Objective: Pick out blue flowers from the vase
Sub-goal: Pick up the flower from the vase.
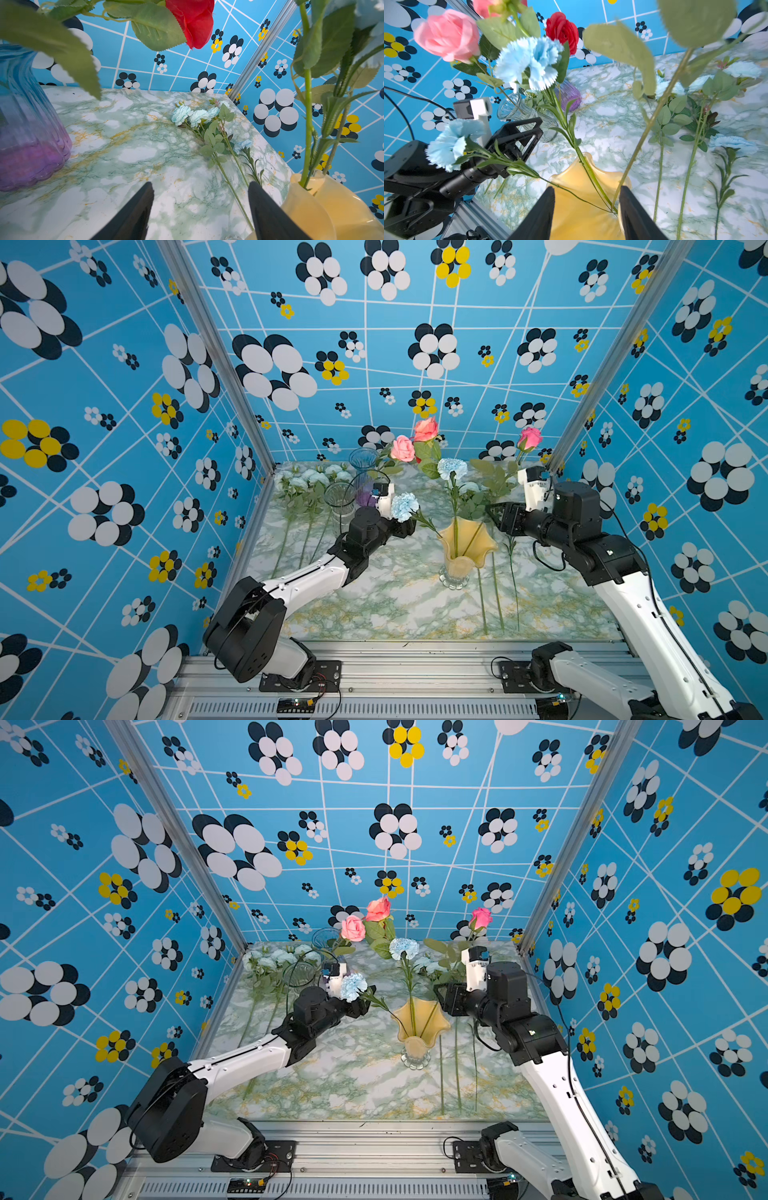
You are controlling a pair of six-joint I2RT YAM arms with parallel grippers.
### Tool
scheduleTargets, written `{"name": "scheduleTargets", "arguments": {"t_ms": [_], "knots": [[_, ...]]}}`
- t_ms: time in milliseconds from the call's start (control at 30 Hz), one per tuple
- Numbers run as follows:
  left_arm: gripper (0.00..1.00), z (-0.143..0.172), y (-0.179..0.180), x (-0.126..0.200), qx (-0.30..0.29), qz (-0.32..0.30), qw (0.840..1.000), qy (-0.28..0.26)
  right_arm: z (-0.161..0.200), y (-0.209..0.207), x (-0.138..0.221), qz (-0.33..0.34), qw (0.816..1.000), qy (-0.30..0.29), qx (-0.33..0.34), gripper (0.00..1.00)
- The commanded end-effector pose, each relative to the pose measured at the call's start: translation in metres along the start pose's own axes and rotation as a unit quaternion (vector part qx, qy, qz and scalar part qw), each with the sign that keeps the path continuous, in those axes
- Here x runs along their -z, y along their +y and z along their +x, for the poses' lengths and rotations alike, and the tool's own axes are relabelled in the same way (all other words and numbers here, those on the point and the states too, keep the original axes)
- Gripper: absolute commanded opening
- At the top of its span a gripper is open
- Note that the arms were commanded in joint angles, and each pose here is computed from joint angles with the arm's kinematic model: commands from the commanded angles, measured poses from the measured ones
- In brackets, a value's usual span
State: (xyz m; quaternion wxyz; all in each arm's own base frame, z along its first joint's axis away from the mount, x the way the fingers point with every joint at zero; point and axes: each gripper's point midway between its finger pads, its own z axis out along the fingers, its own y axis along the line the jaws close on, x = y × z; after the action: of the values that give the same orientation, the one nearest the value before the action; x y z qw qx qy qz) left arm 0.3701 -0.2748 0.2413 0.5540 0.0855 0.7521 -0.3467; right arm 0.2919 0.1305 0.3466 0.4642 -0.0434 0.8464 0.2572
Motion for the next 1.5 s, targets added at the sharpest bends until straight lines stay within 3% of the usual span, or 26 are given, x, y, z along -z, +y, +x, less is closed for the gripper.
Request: {"name": "scheduleTargets", "arguments": {"t_ms": [0,233,500,767,1033,1467], "knots": [[0.74,-0.006,0.004,0.009,0.011,-0.005,1.000,-0.017,-0.011,0.006,0.021,0.004,1.000,-0.025,-0.005,0.53],[0.74,0.025,-0.009,0.032,0.006,-0.005,1.000,0.006,-0.005,0.034,0.037,-0.089,0.994,-0.063,0.006,0.44],[0.67,0.059,-0.052,0.042,-0.069,0.013,0.997,0.027,0.040,0.033,0.030,-0.116,0.989,-0.012,0.088,0.30],[0.66,0.053,-0.065,0.030,-0.079,0.012,0.996,0.027,0.057,0.037,0.006,-0.153,0.983,0.030,0.101,0.25],[0.54,0.038,-0.068,0.031,-0.077,0.003,0.997,0.014,0.068,0.048,-0.021,-0.158,0.977,0.065,0.125,0.22],[0.53,0.017,-0.063,0.029,-0.061,-0.012,0.998,0.000,0.085,0.065,-0.080,-0.078,0.968,0.103,0.214,0.26]]}}
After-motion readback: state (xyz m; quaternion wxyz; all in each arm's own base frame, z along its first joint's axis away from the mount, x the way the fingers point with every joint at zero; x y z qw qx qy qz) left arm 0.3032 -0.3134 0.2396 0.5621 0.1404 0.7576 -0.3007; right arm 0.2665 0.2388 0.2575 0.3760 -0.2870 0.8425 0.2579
